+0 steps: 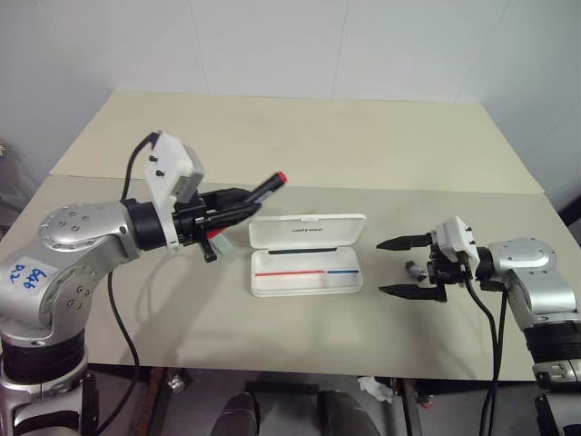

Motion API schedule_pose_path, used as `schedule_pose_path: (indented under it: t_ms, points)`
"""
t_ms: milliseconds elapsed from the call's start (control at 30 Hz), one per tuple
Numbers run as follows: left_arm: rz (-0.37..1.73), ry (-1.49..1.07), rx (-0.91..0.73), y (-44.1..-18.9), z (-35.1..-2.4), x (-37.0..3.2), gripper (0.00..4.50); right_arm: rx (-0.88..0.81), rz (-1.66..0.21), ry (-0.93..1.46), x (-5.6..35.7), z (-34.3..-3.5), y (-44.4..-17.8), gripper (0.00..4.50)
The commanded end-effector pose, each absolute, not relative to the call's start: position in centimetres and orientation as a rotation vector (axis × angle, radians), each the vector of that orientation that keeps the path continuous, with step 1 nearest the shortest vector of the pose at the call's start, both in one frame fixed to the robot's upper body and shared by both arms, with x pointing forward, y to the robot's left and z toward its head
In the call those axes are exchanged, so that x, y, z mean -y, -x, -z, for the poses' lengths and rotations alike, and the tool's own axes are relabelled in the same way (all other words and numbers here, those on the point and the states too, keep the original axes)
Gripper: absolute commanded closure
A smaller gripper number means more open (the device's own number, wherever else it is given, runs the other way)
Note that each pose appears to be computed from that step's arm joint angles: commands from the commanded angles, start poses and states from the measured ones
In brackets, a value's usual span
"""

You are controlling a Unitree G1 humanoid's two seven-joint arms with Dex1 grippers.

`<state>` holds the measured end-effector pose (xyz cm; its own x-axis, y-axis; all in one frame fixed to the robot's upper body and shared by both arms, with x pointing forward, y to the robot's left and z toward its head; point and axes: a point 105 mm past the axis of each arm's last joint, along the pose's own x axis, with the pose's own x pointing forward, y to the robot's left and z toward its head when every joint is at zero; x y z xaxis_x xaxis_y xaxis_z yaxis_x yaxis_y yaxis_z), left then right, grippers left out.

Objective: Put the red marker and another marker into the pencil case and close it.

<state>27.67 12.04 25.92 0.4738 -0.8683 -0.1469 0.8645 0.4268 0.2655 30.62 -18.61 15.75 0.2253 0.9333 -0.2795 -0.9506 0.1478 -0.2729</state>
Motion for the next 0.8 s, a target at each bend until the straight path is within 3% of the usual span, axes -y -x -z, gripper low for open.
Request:
schedule_pose_path:
  t_ms: [33,167,367,800]
  points:
    - [1.264,-0.434,-0.043,-27.0,-24.5,-10.8,3.92,-0.010,-1.342,0.462,18.6,-16.6,-30.5,0.00]
    - [1.434,-0.536,-0.116,-27.2,-21.9,-9.4,3.92,-0.004,-1.312,0.462,18.8,-16.4,-30.5,0.00]
    - [1.445,-0.603,-0.146,-30.1,-19.9,-8.0,3.92,0.013,-1.266,0.453,18.7,-16.1,-29.9,0.00]
    - [1.450,-0.624,-0.105,-33.5,-19.2,-4.5,3.92,0.011,-1.204,0.443,19.0,-15.7,-29.1,0.00]
